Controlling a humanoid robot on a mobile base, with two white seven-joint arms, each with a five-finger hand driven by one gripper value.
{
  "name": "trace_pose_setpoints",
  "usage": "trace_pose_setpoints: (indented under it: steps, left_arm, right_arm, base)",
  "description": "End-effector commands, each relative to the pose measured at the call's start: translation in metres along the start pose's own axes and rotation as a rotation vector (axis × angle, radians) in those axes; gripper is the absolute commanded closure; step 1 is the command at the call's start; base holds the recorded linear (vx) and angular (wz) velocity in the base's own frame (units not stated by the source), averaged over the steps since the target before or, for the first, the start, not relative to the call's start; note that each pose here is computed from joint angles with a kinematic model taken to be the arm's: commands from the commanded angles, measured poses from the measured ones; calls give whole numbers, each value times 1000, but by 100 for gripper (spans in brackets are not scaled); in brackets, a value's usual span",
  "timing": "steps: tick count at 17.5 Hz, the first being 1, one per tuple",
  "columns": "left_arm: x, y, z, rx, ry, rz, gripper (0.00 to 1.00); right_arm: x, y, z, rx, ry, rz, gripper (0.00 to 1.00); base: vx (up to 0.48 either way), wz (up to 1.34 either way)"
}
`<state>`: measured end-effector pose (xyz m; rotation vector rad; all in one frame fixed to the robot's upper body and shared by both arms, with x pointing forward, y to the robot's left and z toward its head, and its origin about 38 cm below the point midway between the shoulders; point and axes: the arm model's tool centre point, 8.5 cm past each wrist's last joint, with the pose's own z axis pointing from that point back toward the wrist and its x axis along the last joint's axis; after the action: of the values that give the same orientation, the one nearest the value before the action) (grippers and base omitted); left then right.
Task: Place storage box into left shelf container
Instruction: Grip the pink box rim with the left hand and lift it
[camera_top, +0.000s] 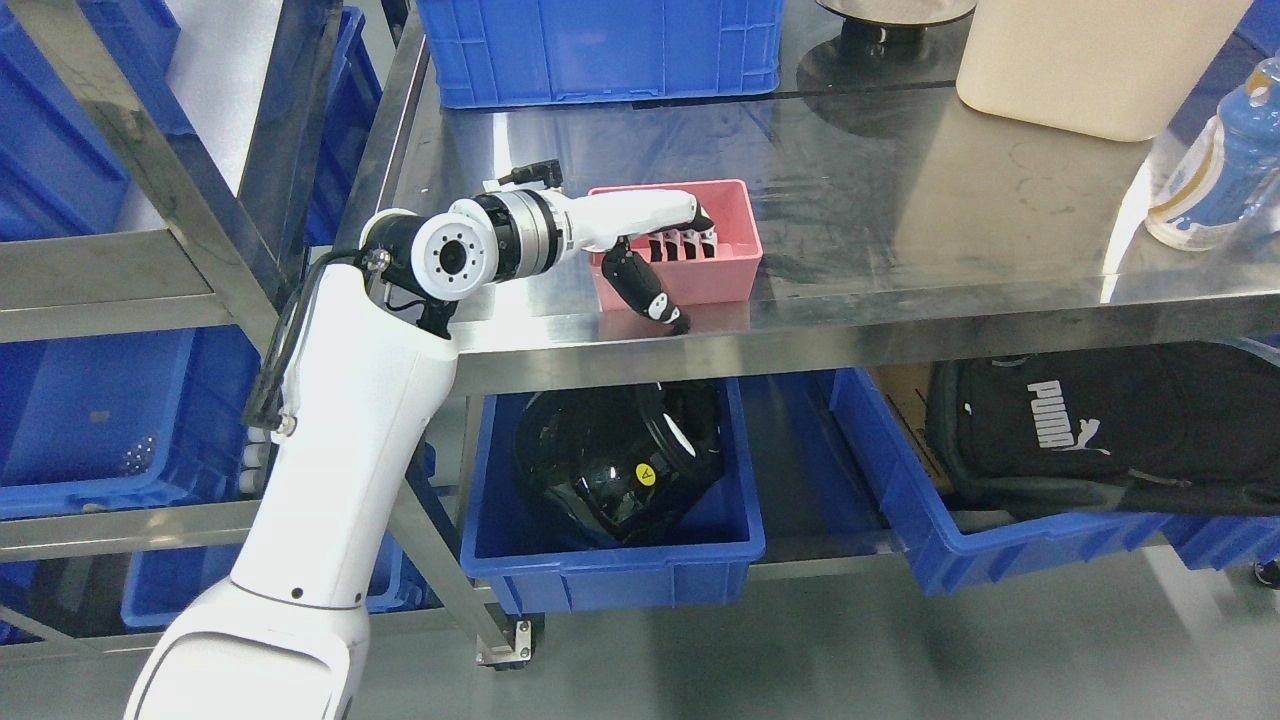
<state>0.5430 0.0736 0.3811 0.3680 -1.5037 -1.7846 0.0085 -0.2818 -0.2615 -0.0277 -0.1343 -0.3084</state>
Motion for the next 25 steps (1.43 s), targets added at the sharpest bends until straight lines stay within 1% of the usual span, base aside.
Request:
trace_pose_setpoints:
  steps: [1,13,15,20,23,25]
  left_arm:
    - [-23,17,24,107,0,26,100]
    - [-9,40,43,209,-93,-116,100]
    - [-6,47,51,249,-103,-133,100]
    - [-1,70,99,400,-138,-258,100]
    - [1,72,126,483,-153,-325,100]
    - [5,69,134,512,-154,-341,100]
  right_arm:
    - [3,18,5,325,-3,12,0]
    - [3,18,5,325,-3,12,0]
    - [3,18,5,325,-3,12,0]
    - [3,18,5,325,-3,12,0]
    - [3,18,5,325,-3,12,0]
    - [3,18,5,325,-3,12,0]
  base:
    - [-17,-41]
    - [1,4]
    - [0,0]
    - [0,0]
    - [0,0]
    - [0,0]
